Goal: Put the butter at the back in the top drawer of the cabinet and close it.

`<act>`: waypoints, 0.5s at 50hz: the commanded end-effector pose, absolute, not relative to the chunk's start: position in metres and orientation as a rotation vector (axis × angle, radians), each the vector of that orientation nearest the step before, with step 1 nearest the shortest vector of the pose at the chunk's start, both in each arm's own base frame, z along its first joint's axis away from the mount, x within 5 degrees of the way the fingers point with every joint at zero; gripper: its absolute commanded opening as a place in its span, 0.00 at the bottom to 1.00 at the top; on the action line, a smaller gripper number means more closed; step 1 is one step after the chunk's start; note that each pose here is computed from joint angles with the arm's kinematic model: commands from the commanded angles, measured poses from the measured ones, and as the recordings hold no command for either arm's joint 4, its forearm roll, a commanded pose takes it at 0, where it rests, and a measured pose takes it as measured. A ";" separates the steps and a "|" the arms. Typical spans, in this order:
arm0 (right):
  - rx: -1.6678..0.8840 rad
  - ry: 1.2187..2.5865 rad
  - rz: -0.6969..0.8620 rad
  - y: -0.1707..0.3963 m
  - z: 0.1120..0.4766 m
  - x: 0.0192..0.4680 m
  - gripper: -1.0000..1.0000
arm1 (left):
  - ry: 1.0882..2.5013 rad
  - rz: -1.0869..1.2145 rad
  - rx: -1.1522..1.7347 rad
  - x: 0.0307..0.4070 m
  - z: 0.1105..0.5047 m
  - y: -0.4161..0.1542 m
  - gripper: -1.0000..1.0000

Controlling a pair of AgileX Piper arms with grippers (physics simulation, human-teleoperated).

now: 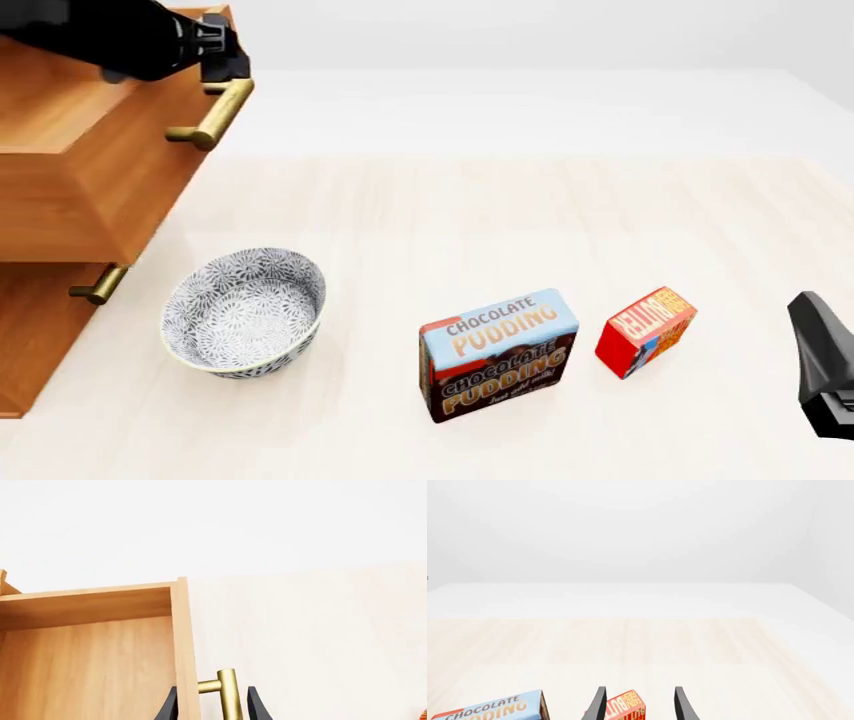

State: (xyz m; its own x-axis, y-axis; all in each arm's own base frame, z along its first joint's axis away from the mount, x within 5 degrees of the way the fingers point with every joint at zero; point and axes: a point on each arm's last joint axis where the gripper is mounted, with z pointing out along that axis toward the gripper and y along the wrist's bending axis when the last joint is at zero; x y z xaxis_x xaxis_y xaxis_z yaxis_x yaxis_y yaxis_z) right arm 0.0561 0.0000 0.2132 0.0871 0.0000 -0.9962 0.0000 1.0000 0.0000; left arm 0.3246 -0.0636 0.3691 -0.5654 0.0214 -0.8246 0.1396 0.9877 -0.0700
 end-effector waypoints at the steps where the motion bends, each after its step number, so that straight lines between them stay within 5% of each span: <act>1: 0.000 1.484 0.000 0.000 0.213 0.056 1.00 | 2.283 -0.154 0.214 0.339 0.329 -0.083 1.00; 25: 0.000 1.484 0.000 0.000 0.213 0.056 1.00 | 2.273 -0.198 0.284 0.341 0.332 -0.111 1.00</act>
State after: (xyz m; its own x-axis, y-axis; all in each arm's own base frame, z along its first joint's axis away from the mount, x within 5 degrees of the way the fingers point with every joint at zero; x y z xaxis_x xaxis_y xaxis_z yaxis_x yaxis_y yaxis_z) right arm 0.0561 0.0000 0.2132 0.0871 0.0000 -0.9962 0.0000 1.0000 0.0000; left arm 0.3273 -0.0893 0.3693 -0.5670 0.0637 -0.8212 0.2099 0.9753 -0.0693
